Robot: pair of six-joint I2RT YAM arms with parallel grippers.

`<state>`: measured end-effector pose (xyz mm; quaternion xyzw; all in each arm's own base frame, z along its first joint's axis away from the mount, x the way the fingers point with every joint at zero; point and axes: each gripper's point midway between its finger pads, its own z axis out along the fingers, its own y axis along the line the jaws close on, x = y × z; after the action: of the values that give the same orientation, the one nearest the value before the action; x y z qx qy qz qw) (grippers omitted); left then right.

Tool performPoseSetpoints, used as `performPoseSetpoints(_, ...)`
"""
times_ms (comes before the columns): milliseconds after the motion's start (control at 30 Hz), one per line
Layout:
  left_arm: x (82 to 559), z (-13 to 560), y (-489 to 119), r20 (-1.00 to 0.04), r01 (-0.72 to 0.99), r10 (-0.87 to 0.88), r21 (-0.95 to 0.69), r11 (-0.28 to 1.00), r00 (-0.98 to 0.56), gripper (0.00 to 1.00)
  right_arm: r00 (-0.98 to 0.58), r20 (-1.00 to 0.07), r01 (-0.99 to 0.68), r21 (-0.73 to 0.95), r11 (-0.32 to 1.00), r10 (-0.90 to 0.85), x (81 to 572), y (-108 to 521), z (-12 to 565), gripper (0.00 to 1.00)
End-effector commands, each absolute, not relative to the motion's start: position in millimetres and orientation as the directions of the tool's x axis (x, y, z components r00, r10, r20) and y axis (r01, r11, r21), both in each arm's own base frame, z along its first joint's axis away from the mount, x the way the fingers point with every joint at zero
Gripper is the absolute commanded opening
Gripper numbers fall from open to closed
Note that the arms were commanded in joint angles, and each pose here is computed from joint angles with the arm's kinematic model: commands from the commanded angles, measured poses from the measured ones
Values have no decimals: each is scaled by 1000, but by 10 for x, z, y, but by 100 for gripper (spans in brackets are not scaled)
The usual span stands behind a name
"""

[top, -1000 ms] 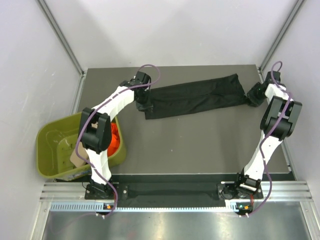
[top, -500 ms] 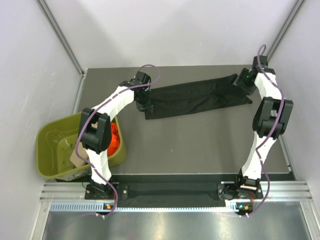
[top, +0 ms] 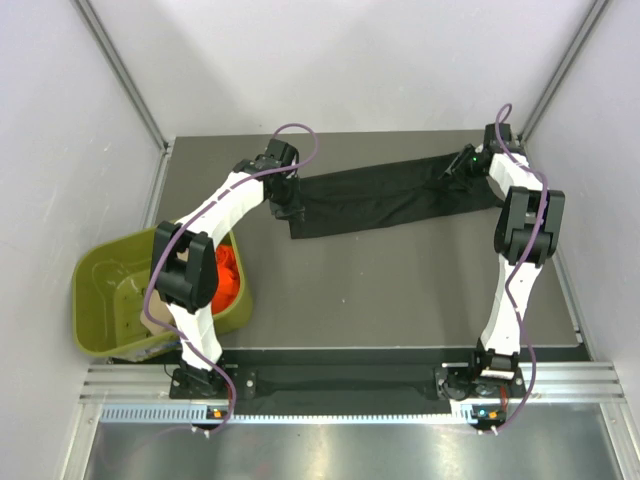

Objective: Fold and stack the t-shirts
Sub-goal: Fold the tshirt

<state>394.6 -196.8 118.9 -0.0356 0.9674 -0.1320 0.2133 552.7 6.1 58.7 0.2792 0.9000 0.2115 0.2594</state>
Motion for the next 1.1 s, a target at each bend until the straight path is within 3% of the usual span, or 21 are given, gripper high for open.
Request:
performPoseSetpoints(0,3938,1406,-1947,-450,14,-117,-276,961,-885,31,-685,-403,359,538,763,606,5645,59,739,46)
performPoseSetpoints(700,3967,1389,-1943,-447,16,-110,-268,963,-888,31,-726,-384,373,476,796,570,5534,-10,421,47)
performPoseSetpoints(900,3971,1373,-1953,-444,17,-109,-271,963,-889,31,-734,-375,336,524,782,566,5592,113,444,42)
performPoseSetpoints(1067,3973,1369,-1958,-443,17,-110,-272,962,-890,31,-708,-414,308,549,777,572,5684,135,627,31)
